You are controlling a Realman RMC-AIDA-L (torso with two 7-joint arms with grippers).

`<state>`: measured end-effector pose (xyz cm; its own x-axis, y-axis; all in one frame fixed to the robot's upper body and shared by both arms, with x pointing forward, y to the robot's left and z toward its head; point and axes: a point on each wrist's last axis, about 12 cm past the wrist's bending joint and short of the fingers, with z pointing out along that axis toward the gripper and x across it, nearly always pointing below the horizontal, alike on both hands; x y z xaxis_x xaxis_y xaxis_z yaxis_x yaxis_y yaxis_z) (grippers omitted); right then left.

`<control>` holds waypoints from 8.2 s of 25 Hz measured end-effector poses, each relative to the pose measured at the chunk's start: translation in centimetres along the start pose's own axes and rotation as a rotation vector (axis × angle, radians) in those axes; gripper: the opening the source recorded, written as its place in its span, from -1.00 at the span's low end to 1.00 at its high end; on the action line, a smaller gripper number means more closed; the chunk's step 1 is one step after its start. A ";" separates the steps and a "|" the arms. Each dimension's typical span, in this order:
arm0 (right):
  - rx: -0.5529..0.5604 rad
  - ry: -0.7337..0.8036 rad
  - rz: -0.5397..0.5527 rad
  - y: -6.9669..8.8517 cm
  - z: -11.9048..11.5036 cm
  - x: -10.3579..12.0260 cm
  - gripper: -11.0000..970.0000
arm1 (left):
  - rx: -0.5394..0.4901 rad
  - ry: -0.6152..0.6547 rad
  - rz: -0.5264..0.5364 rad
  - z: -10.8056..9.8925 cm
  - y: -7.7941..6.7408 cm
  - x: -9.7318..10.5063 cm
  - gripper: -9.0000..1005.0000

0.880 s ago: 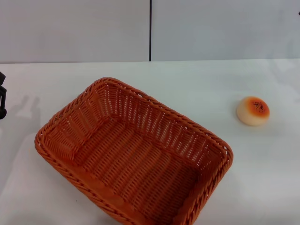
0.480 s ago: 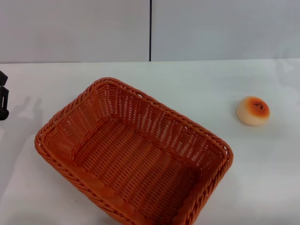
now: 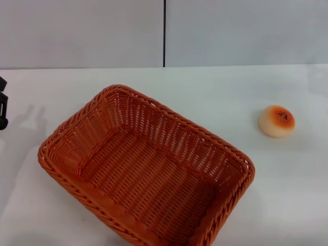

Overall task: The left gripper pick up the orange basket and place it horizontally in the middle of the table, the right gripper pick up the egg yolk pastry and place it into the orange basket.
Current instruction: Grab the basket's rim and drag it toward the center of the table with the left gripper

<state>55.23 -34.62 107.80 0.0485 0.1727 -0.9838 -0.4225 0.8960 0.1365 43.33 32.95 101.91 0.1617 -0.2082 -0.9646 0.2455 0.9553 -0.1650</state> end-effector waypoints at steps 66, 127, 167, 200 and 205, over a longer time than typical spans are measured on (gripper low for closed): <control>0.070 -0.142 -0.011 0.0 -4.0 -0.6 -0.98 | 0.405 1.347 0.436 16.3 -8.7 -14.4 0.56; 0.132 -0.165 0.024 -0.4 -4.7 -0.3 -0.98 | 0.371 1.449 0.500 17.2 -10.4 -8.7 -0.55; 0.164 -0.140 -0.001 -2.8 -2.7 -1.8 -0.98 | -0.109 1.561 -0.286 17.3 -1.7 -11.9 -0.71; 0.198 -0.132 0.002 -3.4 -3.3 -1.7 -0.98 | 0.057 1.639 -0.407 15.7 -3.6 -9.2 -0.53; 0.197 -0.139 0.005 -3.2 -3.4 -1.7 -0.98 | 0.057 1.639 -0.399 15.7 -3.6 -9.1 -0.50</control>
<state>53.48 -39.20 108.62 0.1768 0.2200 -0.9593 -0.2386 0.9552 0.1751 55.95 28.11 114.47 -0.9977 0.0390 -0.0560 0.0605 0.8847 -0.4621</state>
